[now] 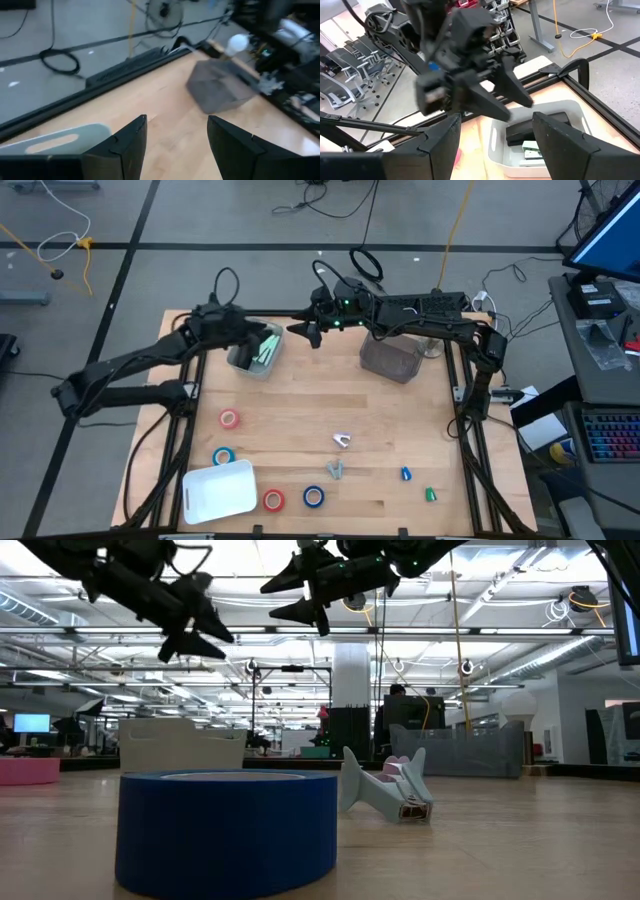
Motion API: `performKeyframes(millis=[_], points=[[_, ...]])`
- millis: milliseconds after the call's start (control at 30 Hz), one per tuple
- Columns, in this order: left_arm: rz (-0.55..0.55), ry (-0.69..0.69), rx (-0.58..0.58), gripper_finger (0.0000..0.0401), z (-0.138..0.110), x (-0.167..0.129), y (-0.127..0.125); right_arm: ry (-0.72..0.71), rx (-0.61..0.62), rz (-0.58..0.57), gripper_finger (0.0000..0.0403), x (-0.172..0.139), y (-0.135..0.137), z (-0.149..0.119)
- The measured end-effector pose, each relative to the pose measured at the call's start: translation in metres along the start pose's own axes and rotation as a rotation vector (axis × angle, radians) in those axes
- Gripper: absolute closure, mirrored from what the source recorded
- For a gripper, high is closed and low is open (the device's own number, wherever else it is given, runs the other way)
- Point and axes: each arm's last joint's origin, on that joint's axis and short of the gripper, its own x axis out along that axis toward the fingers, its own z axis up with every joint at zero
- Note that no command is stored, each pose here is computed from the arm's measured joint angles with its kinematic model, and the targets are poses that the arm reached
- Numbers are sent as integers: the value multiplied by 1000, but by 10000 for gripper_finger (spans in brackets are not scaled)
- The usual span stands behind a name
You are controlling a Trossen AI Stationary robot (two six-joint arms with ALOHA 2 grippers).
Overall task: Pick and place Stapler, Stapler remover, tape
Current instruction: Put the green stapler into the gray bin
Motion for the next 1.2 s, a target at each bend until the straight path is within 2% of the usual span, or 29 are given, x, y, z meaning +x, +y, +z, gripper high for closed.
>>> performKeyframes(millis=[200, 367, 600, 767, 900, 1100, 1200], points=[[-179, -36, 61, 194, 6, -21, -11, -22, 17, 8, 163, 0, 1, 2], [-321, -61, 158, 194, 9, -36, -18, -31, 1, 24, 161, 2, 7, 2], [-463, -102, 228, 194, 12, -57, -26, -20, -32, 50, 161, 6, 18, -2], [-514, -118, 256, 194, 11, -71, -29, -31, -46, 66, 164, 2, 28, 1], [-517, -131, 280, 194, 9, -83, -30, -74, -96, 32, 162, -12, 43, 12], [-537, -162, 300, 194, 2, -95, -29, -113, -175, -65, 162, -50, 76, 30], [-581, -194, 300, 194, -6, -97, -28, -127, -213, -110, 164, -66, 94, 34]])
